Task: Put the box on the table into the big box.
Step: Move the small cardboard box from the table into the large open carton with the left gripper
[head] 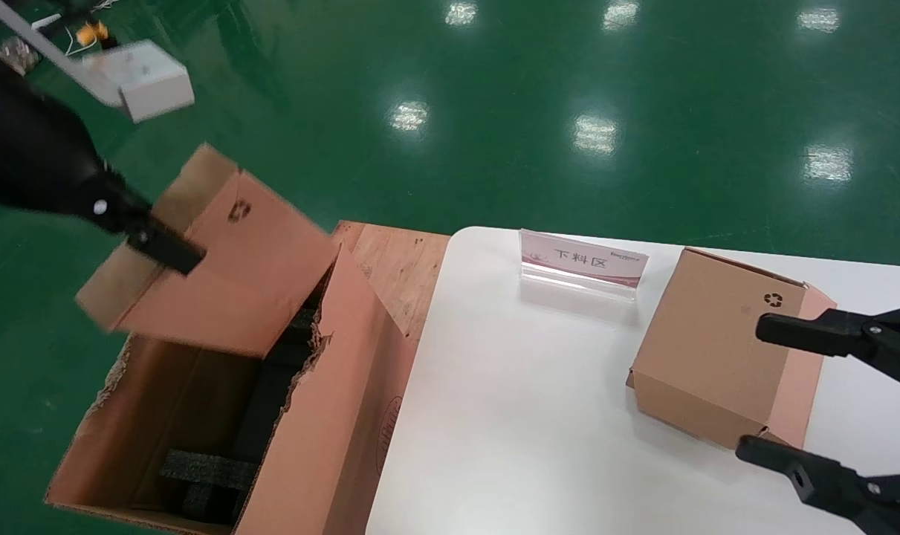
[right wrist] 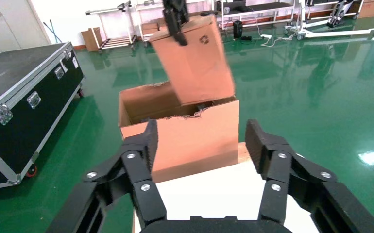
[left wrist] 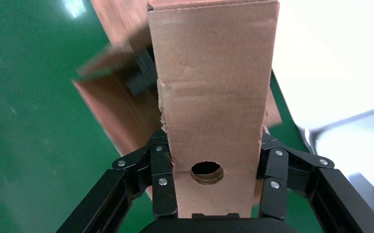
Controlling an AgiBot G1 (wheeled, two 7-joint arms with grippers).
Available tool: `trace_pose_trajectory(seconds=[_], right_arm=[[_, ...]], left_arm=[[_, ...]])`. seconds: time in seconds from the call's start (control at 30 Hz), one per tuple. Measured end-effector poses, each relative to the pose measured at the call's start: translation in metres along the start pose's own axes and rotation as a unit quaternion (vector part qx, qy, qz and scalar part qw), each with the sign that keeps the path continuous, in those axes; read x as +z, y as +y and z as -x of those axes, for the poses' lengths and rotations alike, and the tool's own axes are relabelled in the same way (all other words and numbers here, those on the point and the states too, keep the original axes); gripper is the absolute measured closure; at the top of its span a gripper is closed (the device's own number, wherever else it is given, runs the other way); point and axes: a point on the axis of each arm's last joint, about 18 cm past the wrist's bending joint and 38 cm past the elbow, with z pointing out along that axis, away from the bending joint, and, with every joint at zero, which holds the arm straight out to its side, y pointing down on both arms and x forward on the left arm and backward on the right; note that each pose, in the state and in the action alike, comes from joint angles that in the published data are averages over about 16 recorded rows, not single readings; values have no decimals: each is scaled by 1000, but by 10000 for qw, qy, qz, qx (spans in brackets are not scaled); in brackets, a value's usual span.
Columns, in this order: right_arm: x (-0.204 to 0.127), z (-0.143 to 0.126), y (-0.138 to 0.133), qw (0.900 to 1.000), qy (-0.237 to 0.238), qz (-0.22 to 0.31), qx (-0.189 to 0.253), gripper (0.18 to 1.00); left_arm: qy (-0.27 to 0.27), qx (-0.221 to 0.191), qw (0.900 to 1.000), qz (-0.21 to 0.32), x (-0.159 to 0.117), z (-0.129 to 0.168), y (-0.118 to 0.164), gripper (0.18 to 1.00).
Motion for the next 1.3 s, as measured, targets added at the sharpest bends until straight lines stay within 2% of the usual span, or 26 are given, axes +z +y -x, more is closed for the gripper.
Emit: trace_pose_trajectory(seconds=[0.07,0.2,0.27,0.5,0.6,0.9,1.03,1.3], right_arm=[[0,0,0,10000,0,0,0,671],[0,0,0,10000,0,0,0,528],[0,0,0,10000,0,0,0,493],[0,0,0,10000,0,0,0,368],[0,0,0,10000,0,0,0,291],[0,0,0,10000,0,0,0,221],[0,0,0,10000,0,0,0,189],[0,0,0,10000,0,0,0,187]], left_arm=[[-1,-123,9998,182,1,0,5,851],[-66,-391,9977,544,1,5,16,851],[-114,-536,9958,733,2,8,23,851],[-220,-1032,9849,1374,9,20,45,852],[-196,-1226,9792,1603,15,23,53,853],[-24,-1651,9682,1881,33,29,63,853],[-26,-1741,9684,1786,38,34,59,853],[-125,-1814,9723,1469,51,44,47,854]])
